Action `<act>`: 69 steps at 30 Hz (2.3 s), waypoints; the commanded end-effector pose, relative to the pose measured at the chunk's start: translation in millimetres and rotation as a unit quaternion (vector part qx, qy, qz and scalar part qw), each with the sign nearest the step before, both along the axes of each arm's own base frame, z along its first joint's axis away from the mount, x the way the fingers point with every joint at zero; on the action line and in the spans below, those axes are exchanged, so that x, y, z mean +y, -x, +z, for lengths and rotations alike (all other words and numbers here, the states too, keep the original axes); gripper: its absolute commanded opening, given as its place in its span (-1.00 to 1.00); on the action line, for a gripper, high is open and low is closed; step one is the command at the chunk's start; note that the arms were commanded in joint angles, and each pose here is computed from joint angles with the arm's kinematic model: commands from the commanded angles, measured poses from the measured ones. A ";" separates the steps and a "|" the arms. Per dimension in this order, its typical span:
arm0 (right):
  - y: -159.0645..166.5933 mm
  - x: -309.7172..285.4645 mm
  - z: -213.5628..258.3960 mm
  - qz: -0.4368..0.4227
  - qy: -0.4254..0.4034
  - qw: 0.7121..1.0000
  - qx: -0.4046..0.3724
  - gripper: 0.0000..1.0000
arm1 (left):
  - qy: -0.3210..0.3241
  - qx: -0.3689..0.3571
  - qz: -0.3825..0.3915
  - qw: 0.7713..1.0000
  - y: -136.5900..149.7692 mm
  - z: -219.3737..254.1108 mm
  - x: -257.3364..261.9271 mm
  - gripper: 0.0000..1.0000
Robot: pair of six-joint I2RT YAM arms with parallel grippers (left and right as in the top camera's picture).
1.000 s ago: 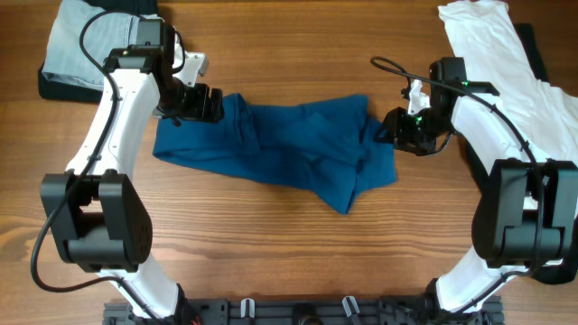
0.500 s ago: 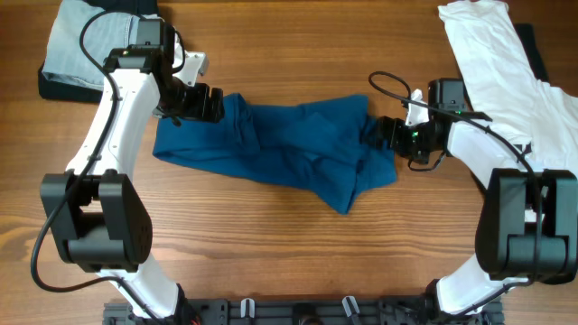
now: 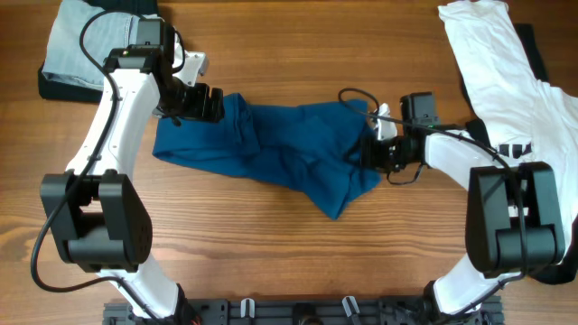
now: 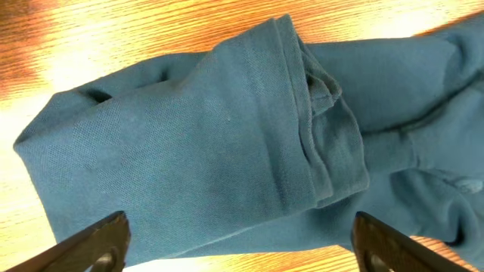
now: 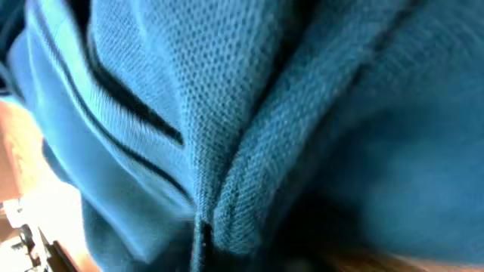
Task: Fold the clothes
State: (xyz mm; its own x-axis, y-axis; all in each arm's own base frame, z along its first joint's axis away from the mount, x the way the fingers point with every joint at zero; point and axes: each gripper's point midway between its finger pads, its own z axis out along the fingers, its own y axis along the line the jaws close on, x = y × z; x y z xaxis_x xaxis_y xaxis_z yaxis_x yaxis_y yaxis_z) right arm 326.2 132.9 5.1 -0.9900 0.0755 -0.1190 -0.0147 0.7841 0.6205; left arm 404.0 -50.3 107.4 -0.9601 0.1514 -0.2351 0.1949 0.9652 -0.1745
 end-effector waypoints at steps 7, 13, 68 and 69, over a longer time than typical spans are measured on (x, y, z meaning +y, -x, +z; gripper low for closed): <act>-35.3 -70.8 17.8 -0.085 0.011 0.996 0.001 -0.91 | -0.034 -0.018 0.091 0.995 -4.6 20.2 50.2 0.75; -62.0 -134.5 73.3 -0.085 0.055 0.994 -0.034 -0.91 | -0.054 -0.060 0.155 0.985 4.1 61.7 95.6 0.82; -42.8 170.9 141.0 0.150 0.118 0.970 -0.148 0.56 | -0.059 -0.081 0.178 0.979 4.9 74.3 114.0 0.95; -42.5 173.1 129.3 0.146 0.132 0.970 -0.139 0.57 | -0.059 -0.081 0.178 0.979 5.0 74.3 113.9 0.96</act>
State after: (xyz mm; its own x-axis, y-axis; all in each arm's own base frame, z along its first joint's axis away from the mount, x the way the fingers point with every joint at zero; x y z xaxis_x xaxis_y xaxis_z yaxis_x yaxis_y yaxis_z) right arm 358.2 304.8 168.9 -0.8747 -0.2846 -0.3924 -0.4519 0.7715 0.4478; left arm 396.5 59.2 174.3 -0.9192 -0.1393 -0.3683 -0.1272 0.9902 -0.0570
